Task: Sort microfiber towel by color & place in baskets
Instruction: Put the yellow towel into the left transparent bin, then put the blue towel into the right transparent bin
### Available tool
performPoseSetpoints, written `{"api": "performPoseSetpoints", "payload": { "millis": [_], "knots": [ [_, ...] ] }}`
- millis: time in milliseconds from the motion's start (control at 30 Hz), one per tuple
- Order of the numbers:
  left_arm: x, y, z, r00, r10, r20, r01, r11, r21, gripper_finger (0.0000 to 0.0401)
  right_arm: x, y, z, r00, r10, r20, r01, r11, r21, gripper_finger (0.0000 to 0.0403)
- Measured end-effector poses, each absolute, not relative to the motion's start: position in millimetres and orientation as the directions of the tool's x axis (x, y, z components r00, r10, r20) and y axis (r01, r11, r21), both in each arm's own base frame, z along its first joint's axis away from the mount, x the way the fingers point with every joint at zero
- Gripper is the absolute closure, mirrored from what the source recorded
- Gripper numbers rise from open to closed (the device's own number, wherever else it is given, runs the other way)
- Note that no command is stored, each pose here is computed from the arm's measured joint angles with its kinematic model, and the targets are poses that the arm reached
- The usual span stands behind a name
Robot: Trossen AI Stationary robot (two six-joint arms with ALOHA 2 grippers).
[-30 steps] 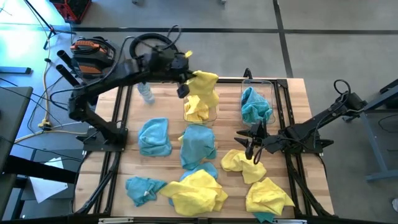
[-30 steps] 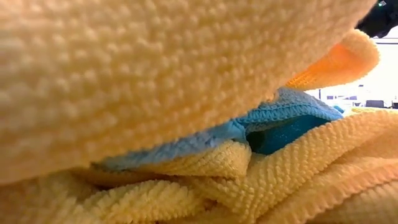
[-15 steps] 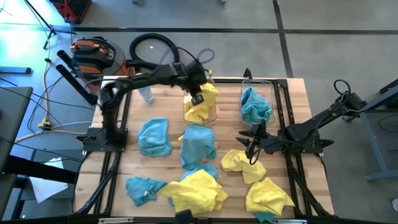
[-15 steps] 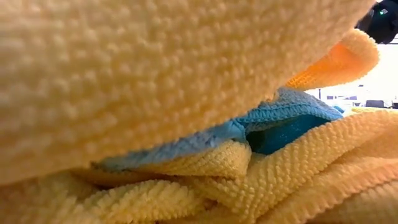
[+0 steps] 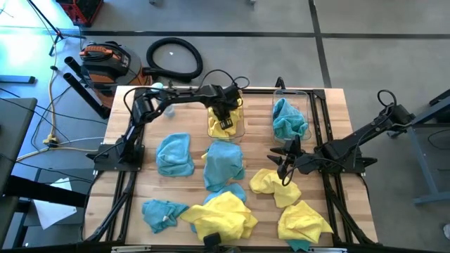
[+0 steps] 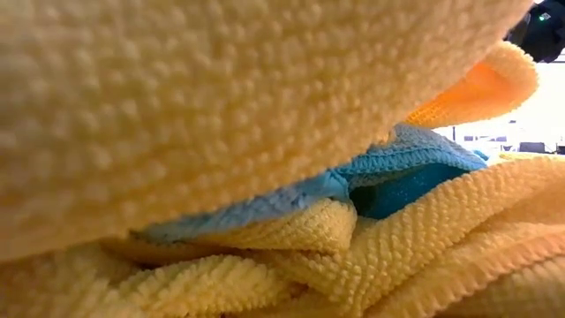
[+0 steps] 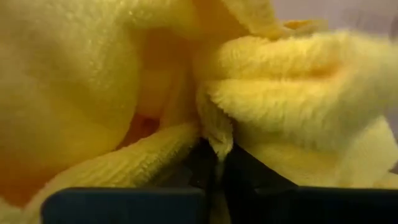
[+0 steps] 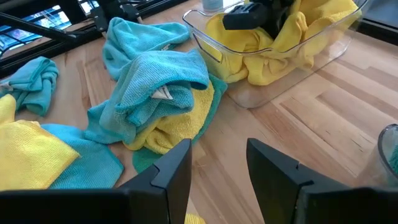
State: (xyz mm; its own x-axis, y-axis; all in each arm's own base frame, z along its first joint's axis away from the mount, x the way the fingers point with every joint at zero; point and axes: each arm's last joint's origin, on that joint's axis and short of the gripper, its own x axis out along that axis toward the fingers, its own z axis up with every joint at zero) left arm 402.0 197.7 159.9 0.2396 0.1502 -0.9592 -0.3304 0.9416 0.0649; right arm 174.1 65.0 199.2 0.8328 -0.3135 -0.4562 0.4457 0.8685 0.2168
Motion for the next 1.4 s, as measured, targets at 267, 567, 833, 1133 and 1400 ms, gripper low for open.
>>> {"api": "performPoseSetpoints", "payload": {
  "millis": [267,567,833,1133,1400],
  "knots": [
    [399.4,197.8,171.8,0.258,0.160,-0.953,-0.332,0.941,0.068,0.0299,174.1,65.0,199.2,0.833,-0.314,-0.456,0.446,0.869,0.217,0.0254],
    [379.0,186.0,242.3,0.352,0.214,-0.911,-0.347,0.934,0.086,0.0275,174.1,65.0,199.3,0.833,-0.314,-0.456,0.446,0.869,0.216,0.0254],
    [350.6,144.3,313.8,0.477,0.247,-0.844,-0.299,0.948,0.109,0.0274,173.7,64.8,198.6,0.829,-0.315,-0.461,0.447,0.870,0.209,0.0254],
    [289.6,66.8,317.3,0.623,0.187,-0.759,-0.234,0.971,0.047,0.0274,173.6,64.7,198.4,0.828,-0.316,-0.463,0.454,0.863,0.223,0.0254],
    [233.8,3.2,290.4,0.720,0.183,-0.670,-0.261,0.965,-0.017,0.0274,173.9,64.4,198.7,0.829,-0.318,-0.461,0.438,0.880,0.181,0.0254]
  ]
}}
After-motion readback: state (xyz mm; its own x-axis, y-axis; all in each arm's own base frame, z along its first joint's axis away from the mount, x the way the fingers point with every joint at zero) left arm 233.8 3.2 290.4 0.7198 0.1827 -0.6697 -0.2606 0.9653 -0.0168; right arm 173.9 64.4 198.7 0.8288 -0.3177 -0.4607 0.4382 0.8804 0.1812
